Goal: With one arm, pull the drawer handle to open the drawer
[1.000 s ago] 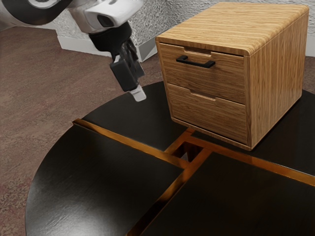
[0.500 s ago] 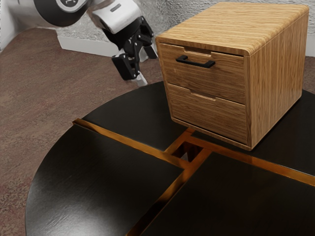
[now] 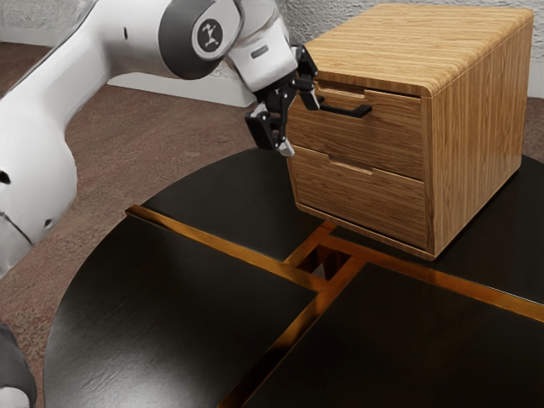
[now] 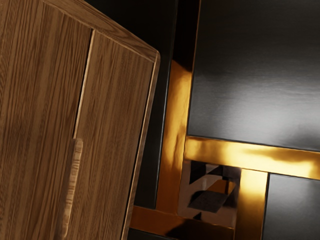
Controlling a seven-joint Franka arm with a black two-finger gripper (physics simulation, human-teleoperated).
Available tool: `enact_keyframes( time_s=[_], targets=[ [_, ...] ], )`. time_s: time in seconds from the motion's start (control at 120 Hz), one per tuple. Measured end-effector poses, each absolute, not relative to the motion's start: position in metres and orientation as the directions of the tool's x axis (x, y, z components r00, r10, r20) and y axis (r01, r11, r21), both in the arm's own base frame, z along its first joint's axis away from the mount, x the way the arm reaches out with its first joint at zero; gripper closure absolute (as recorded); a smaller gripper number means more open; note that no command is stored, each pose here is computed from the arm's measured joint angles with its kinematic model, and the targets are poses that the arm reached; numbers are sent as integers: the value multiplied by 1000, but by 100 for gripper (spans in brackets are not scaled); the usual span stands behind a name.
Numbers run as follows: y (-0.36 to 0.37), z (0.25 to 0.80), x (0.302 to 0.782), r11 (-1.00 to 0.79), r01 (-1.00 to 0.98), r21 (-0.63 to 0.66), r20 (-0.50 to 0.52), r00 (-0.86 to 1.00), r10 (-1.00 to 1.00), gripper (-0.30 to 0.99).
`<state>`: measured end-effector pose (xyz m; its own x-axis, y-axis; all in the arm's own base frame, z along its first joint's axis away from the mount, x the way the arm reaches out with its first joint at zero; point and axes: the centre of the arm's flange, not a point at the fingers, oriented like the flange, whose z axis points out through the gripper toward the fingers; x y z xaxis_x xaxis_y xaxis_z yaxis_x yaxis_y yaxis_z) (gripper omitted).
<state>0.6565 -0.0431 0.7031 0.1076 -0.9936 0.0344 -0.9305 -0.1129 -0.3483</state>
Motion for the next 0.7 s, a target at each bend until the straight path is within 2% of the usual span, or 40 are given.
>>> enact_keyframes(
  time_s=[0.333, 0.517, 0.7],
  targets=[
    [-14, 683, 690, -101, -901, -421, 45, 91, -995, 0],
    [18, 684, 699, -134, -869, -477, 121, 86, -989, 0],
    [20, 677, 712, -133, -842, -522, 122, 80, -989, 0]
  ],
)
